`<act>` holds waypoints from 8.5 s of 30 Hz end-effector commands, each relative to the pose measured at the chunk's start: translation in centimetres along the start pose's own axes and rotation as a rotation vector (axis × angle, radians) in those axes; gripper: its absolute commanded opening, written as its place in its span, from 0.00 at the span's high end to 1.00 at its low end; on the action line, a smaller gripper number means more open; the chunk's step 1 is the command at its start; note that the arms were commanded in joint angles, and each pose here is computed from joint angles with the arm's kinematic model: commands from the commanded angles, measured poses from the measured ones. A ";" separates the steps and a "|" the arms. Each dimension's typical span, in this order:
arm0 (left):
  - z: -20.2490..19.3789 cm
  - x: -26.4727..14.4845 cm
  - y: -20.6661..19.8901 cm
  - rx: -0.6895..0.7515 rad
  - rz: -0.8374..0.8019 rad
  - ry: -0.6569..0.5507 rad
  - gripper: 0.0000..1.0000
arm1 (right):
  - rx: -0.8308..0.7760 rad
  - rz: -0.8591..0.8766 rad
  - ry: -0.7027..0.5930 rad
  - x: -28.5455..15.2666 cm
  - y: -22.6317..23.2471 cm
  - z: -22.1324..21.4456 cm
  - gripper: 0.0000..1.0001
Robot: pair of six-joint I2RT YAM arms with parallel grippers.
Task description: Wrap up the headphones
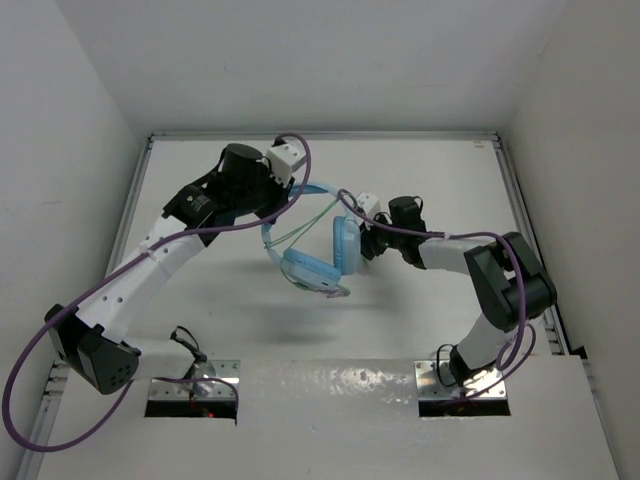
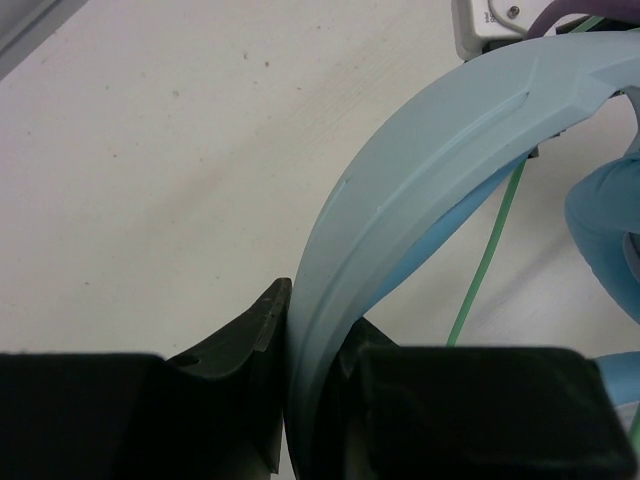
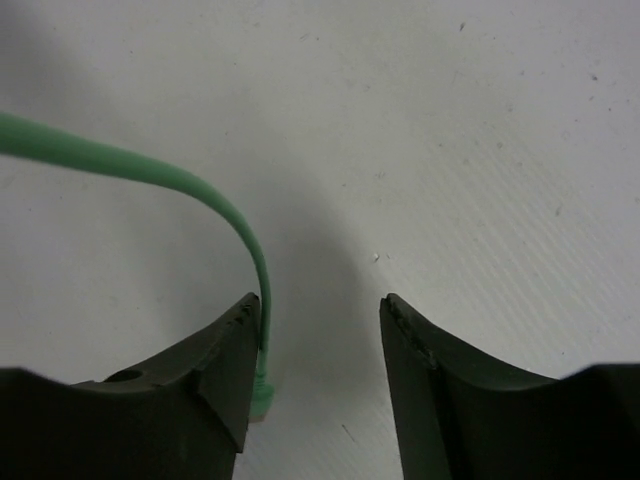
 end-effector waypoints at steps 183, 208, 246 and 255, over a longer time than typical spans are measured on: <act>-7.3 12.0 5.0 -0.224 0.205 0.275 1.00 | 0.132 -0.089 -0.281 -3.4 3.7 17.9 0.20; -5.2 11.5 5.5 -0.230 0.217 0.189 1.00 | 0.434 -0.089 0.039 3.7 4.9 7.6 0.52; -6.5 2.1 12.1 -0.331 0.358 0.114 0.01 | 0.436 -0.531 0.016 -3.7 -0.3 11.8 1.00; -8.6 1.2 10.8 -0.279 0.349 0.125 0.00 | 0.601 -0.610 0.056 -8.6 -5.4 8.4 1.00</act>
Point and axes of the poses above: each gripper's point midway between its finger pads, its own x axis out along the fingers, its own y axis along the line the jaws close on, z = x × y, the point moved 7 cm from there along -x, back along the fingers, and after that the axes turned 7 degrees about x, right-handed, at the moved point
